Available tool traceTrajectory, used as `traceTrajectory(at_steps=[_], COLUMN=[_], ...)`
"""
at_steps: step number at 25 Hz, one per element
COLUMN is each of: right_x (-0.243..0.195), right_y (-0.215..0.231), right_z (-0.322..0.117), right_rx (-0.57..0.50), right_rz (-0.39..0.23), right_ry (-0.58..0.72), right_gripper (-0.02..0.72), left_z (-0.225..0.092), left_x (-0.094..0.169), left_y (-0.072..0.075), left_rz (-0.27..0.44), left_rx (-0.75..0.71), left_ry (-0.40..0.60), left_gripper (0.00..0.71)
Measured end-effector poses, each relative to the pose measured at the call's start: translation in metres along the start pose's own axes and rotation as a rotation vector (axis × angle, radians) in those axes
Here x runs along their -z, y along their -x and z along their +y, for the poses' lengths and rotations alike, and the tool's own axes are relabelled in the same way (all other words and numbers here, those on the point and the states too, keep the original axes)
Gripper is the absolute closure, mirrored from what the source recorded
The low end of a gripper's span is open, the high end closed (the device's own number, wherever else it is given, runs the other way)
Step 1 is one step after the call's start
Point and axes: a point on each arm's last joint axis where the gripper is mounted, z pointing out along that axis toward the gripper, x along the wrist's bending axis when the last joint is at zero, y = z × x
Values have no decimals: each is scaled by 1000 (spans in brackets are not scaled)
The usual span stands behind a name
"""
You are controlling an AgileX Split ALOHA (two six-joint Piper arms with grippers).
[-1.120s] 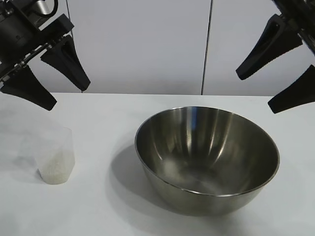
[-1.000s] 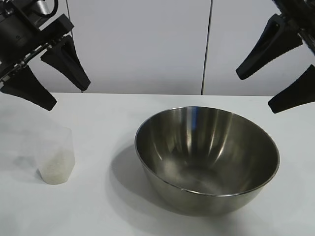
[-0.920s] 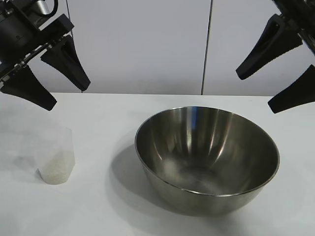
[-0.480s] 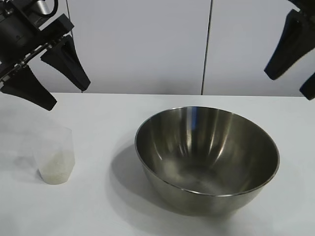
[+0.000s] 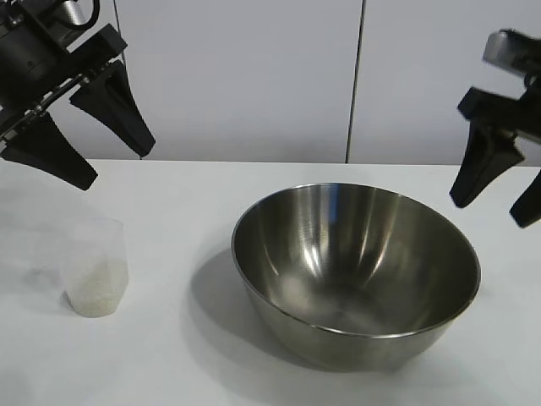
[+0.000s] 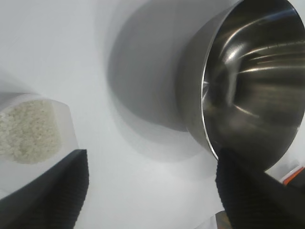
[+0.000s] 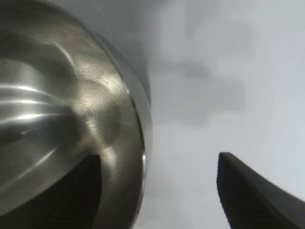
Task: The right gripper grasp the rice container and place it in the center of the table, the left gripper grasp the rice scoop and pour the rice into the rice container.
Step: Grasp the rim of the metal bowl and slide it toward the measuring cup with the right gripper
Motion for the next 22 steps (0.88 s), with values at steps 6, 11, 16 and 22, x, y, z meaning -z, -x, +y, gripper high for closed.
traceTrajectory(at_steps=[6,11,16,22], right_x=[-46,-49,-29,28], right_y=[7,8,-2,-33], right_z=[5,8,20,43], right_rx=[-55,-8,19,79], right_rz=[95,103,187,165], right_ry=[-62,-37,-37,48], right_gripper=[298,650,681,685], left_z=[0,0,0,0], left_x=[0,0,0,0], left_y=[0,0,0,0], left_rz=[0,0,0,0], left_rx=[-1,-1,-1,-1], left_ry=[0,0,0,0], left_gripper=[172,172,172,172])
